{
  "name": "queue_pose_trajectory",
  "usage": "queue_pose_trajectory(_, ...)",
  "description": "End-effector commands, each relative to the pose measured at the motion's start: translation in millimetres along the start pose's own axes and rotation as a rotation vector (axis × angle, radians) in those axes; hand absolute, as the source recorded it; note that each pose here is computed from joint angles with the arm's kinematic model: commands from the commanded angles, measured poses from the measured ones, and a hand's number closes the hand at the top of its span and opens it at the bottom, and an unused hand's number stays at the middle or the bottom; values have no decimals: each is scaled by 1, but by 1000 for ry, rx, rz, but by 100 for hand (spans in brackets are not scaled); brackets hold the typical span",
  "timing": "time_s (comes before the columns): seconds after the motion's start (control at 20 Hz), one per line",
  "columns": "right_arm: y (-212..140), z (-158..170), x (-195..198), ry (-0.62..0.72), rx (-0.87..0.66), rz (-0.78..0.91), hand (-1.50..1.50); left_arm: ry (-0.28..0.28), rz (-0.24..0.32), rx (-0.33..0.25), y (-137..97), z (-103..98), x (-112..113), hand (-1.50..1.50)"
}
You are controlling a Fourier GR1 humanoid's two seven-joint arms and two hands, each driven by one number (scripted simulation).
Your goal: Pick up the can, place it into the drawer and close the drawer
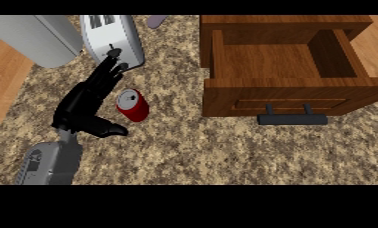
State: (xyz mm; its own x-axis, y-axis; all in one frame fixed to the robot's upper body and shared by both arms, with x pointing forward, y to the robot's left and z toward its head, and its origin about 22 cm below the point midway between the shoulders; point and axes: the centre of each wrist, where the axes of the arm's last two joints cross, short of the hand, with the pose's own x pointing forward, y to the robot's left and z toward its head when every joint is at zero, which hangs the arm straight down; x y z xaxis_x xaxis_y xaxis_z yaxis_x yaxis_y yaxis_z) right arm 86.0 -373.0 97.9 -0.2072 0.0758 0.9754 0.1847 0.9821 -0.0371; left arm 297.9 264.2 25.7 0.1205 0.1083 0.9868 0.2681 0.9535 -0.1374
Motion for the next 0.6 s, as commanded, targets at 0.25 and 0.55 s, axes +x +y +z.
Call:
queue_pose_trajectory(0.25, -6, -1, -20, 15, -7, -11, -150, -4, -11, 77, 17, -1, -41, -150)
queue_pose_trajectory(0.55, -3, 2, -2, 4, 10, 10, -150, 7, -26, 119, 48, -5, -77, -150)
